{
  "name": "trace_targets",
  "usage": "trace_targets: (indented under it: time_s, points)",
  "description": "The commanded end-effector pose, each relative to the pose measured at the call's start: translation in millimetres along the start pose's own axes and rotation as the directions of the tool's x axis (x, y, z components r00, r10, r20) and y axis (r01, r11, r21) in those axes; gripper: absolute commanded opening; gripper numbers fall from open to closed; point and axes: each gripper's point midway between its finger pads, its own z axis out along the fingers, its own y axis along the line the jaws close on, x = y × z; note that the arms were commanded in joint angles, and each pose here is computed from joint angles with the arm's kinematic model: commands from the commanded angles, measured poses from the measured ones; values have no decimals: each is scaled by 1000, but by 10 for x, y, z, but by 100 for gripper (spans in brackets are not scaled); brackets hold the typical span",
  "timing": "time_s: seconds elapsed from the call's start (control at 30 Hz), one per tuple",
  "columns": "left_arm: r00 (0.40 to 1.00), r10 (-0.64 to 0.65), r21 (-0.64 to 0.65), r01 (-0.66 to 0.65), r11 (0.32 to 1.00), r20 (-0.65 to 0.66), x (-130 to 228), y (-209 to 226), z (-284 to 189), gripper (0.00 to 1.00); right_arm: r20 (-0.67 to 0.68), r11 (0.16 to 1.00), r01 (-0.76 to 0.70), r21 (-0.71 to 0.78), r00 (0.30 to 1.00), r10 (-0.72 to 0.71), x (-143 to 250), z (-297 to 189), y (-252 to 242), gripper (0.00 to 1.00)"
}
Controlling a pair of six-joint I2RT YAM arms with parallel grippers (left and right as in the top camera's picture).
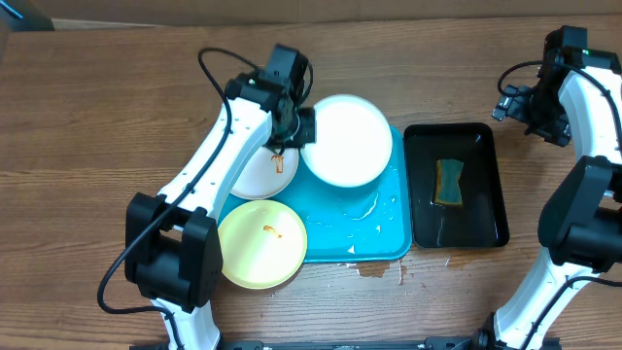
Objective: Clean dirty plates on tray and stack at the side
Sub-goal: 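Lift the cleaned white plate off the tray with the left gripper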
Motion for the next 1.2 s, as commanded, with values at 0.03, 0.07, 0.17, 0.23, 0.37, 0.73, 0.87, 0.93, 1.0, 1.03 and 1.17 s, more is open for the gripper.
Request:
trace_targets:
  time_s: [0.03, 0.07, 0.17, 0.23, 0.37, 0.73, 0.87, 0.93, 1.0, 1.03, 1.17]
  points:
    - [993, 68, -16, -66, 998, 99, -258, -180, -206, 4, 54, 1000, -2, -6, 999, 2, -93, -178, 5, 100]
    - [990, 79, -28, -76, 997, 116, -285, -215, -233, 4, 54, 1000, -2, -6, 999, 2, -93, -179, 5, 100]
    - [980, 120, -51, -113, 992, 158, -320, -372, -282, 4, 54, 1000, -2, -6, 999, 2, -93, -179, 5, 100]
    - [974, 148, -52, -141, 989, 174, -298, -506, -276, 4, 54, 1000, -2, -6, 999, 2, -93, -178, 5, 100]
    - [954, 206, -67, -195, 978, 218, -244, -803, -276, 4, 54, 1000, -2, -6, 999, 2, -93, -179, 5, 100]
    - [826, 438, -248, -369, 896, 355, -53, -1484, -394, 4, 54, 1000, -2, -6, 999, 2, -93, -179, 5, 100]
    - [758, 518, -356, -393, 848, 396, -13, -1631, -503, 4, 54, 1000, -2, -6, 999, 2, -93, -179, 5, 100]
    - [727, 552, -382, -413, 827, 409, 34, -1736, -543, 4, 54, 1000, -2, -6, 999, 2, -93, -178, 5, 100]
    - [691, 591, -412, -436, 800, 417, 73, -1830, -585, 4, 54, 1000, -2, -6, 999, 2, -93, -179, 5, 100]
    - [675, 608, -429, -443, 787, 419, 92, -1865, -608, 4, 54, 1000, -2, -6, 999, 2, -93, -179, 5, 100]
    - [624, 651, -510, -427, 747, 431, 137, -1934, -721, 4, 54, 1000, -2, -6, 999, 2, -93, -179, 5, 100]
